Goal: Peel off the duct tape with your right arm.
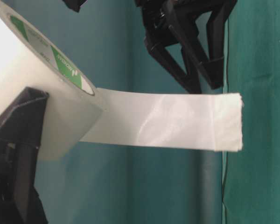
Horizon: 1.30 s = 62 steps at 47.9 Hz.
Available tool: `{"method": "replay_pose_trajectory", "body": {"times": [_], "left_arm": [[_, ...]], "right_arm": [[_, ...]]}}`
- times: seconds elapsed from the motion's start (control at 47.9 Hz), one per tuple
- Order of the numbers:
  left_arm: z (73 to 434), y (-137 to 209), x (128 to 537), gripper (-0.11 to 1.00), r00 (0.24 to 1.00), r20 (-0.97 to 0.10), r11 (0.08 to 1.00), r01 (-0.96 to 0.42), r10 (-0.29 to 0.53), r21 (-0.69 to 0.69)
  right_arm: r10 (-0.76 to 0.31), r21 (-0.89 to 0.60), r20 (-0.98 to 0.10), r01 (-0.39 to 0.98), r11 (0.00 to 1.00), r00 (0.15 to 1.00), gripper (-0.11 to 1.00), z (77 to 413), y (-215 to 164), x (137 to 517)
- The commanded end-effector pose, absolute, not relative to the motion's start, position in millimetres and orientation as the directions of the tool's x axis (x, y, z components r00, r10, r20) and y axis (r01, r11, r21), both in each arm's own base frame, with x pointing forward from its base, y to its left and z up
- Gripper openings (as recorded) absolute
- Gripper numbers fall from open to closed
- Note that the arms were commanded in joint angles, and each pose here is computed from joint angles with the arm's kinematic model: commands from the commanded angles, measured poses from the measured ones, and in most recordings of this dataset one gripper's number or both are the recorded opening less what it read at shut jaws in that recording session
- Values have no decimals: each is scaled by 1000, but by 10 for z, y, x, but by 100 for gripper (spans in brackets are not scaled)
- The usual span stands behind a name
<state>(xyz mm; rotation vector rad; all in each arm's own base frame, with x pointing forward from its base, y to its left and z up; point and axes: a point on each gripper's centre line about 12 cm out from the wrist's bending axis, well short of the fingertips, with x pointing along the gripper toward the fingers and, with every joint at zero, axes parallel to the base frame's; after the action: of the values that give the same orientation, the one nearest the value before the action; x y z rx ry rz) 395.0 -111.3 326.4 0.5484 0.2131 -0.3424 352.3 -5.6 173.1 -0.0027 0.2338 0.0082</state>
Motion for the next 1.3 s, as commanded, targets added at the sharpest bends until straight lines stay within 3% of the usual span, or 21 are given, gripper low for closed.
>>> {"method": "replay_pose_trajectory", "body": {"times": [0.0, 1.275], "left_arm": [[3471, -1096, 3913, 23, 938, -227, 805, 343, -263, 484], [3503, -1039, 3916, 23, 946, -207, 811, 322, -251, 489]], "right_arm": [[30, -4, -188, -31, 1000, 982, 46, 1852, 20, 3614], [50, 4, -214, -51, 999, 976, 44, 1722, 118, 3882]]}}
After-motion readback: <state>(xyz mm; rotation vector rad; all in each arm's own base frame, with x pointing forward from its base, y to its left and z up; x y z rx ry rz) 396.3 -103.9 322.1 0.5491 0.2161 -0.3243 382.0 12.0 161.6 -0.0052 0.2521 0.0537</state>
